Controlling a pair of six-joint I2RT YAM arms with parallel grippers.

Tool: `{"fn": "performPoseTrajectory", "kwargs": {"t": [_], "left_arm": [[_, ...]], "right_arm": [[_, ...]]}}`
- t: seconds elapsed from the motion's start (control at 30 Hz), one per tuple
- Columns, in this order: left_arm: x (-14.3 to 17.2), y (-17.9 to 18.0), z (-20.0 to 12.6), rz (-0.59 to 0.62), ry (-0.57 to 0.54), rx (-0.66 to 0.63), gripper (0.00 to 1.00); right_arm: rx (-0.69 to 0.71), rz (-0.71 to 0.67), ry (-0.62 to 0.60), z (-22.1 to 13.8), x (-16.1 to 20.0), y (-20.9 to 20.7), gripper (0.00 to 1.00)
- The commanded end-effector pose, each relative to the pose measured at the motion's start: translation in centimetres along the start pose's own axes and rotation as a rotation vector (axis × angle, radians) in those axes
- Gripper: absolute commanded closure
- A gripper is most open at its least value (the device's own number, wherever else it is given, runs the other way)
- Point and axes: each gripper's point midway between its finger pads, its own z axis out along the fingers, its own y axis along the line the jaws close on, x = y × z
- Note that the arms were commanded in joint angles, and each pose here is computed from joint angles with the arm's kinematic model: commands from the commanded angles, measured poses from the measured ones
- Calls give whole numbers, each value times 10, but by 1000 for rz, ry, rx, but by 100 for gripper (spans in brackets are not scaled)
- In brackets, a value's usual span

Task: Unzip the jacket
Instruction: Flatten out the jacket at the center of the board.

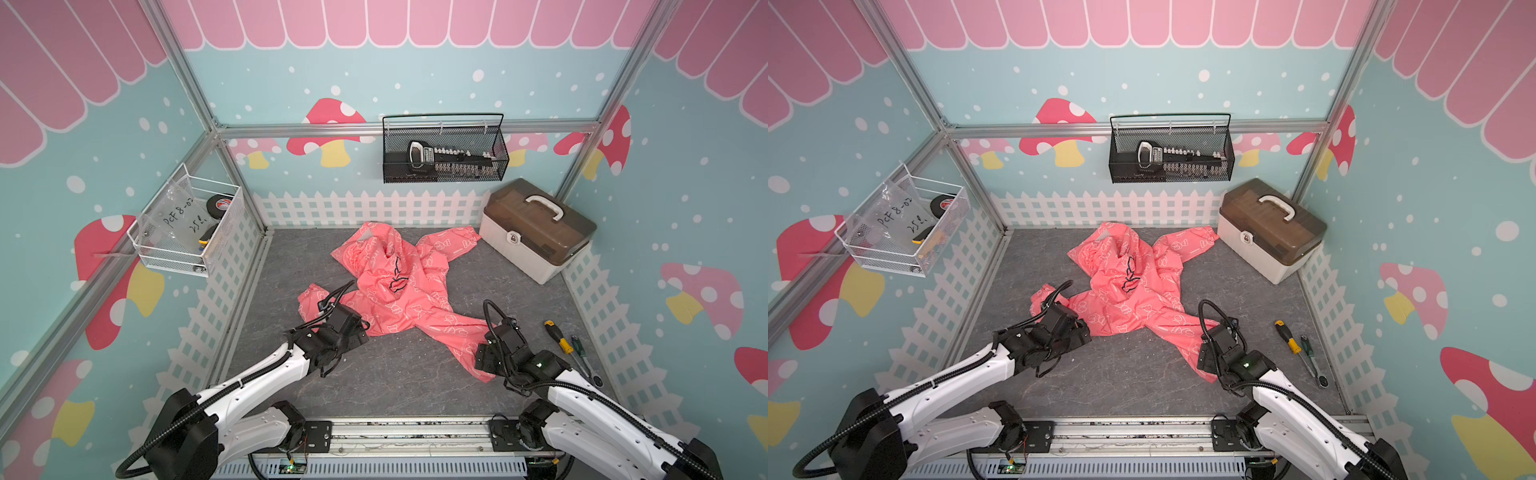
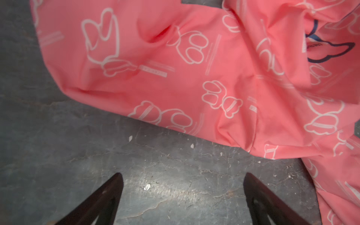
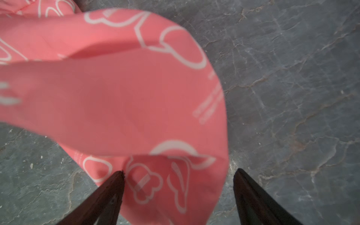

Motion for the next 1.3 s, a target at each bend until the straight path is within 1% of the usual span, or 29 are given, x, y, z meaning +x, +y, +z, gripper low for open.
{"fn": "performPoseTrajectory", "kwargs": {"t": [0.0,0.03,0.07,0.13,0.2,0.27,0.3,0.33,0.43,0.5,0.57,0.63,0.73,0.8,0.9,0.97,1.0,1.03,1.17,1.2,1.23,1.27], "left_arm": [[-2,20,3,-126,-62,-57,3],[-1,24,6,-122,-64,-74,3],[0,26,10,-118,-62,-88,3],[3,28,18,-120,-56,-110,3],[6,27,28,-145,-37,-105,4],[7,26,36,-172,-35,-95,7],[7,26,39,-184,-37,-96,7],[6,27,40,-195,-39,-100,8],[-2,30,42,-219,-66,-104,11],[-9,33,41,-231,-101,-106,12],[-15,37,42,-268,-131,-88,13],[-19,41,44,-343,-159,-51,15],[-25,46,46,-438,-204,12,19],[-31,44,46,-473,-235,57,20],[-38,41,50,-507,-247,96,21],[-42,38,53,-506,-241,98,23],[-44,38,56,-507,-242,91,24],[-41,33,59,-506,-210,106,26],[-42,19,74,-487,-179,149,35],[-47,13,79,-472,-169,179,38],[-51,4,85,-456,-144,215,43],[-54,-3,90,-444,-116,243,50]], "right_arm": [[-56,23,-49,5,-11,13,27],[-68,25,-49,7,-10,16,31],[-80,29,-51,10,-10,18,33],[-87,37,-48,13,-9,20,34],[-79,35,-39,16,-7,19,34],[-73,24,-35,16,-7,19,27],[-60,22,-30,17,-6,16,17],[-44,23,-27,18,-5,13,11],[-13,28,-10,23,0,5,5],[-8,40,15,29,4,2,3],[-11,54,35,35,7,0,3],[-22,64,47,41,9,1,3],[-66,64,40,48,8,8,7],[-87,62,28,51,6,12,8],[-139,53,26,55,6,21,11],[-177,57,24,56,7,27,17],[-193,56,18,56,5,31,23],[-206,52,14,55,3,33,30],[-230,32,-6,48,-7,41,70],[-220,27,-15,44,-12,42,87],[-197,14,-25,40,-20,41,100],[-174,-7,-40,34,-28,40,100]]}}
